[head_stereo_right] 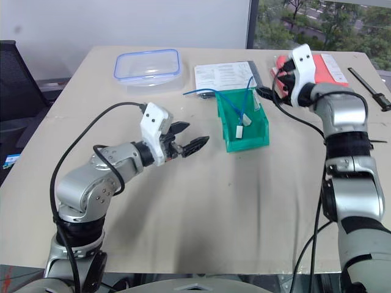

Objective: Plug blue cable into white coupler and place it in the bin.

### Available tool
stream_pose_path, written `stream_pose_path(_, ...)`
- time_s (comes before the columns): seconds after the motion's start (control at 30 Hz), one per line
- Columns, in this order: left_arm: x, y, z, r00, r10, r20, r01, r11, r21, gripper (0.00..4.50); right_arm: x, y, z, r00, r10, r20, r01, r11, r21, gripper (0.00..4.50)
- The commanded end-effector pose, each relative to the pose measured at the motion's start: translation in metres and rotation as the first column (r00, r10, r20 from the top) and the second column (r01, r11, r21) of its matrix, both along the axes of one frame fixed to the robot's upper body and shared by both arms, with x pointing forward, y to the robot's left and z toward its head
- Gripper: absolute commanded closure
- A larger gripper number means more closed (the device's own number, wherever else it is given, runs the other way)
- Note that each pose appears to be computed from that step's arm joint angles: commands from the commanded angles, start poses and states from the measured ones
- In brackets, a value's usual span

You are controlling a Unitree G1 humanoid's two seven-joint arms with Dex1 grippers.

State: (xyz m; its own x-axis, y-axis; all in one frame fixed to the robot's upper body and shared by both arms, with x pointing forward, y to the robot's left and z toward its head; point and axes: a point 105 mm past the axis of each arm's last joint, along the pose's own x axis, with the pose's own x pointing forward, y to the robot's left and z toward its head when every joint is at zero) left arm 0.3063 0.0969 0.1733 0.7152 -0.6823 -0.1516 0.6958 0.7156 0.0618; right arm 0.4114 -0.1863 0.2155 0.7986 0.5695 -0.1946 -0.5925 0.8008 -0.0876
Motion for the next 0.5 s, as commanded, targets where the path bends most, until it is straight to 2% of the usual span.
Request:
stream_pose_path(0.03,-0.01,0.009,0.004,0.997,0.024,0.076,-0.023,1.0,-0.014,0.24,-0.034,-0.017,0.018,0.997,0.039,0.072,-0.041,0.999,0.028,0.09)
stream_pose_path(0.23,-0.042,0.036,-0.044,0.997,0.071,0.008,-0.071,0.997,0.036,0.24,-0.111,-0.027,-0.03,0.975,0.178,0.131,-0.181,0.983,0.012,0.09)
stream_pose_path(0.33,-0.064,0.042,-0.068,0.997,0.072,-0.031,-0.07,0.997,0.037,0.24,-0.151,-0.038,-0.085,0.971,0.238,-0.029,-0.239,0.971,-0.017,0.09)
stream_pose_path(0.4,-0.073,0.042,-0.08,0.997,0.062,-0.045,-0.06,0.997,0.038,0.24,-0.164,-0.047,-0.11,0.97,0.232,-0.075,-0.234,0.972,-0.028,0.09)
stream_pose_path(0.5,-0.081,0.04,-0.095,0.997,0.046,-0.064,-0.042,0.997,0.062,0.24,-0.171,-0.057,-0.128,0.978,0.193,-0.08,-0.191,0.981,0.033,0.09)
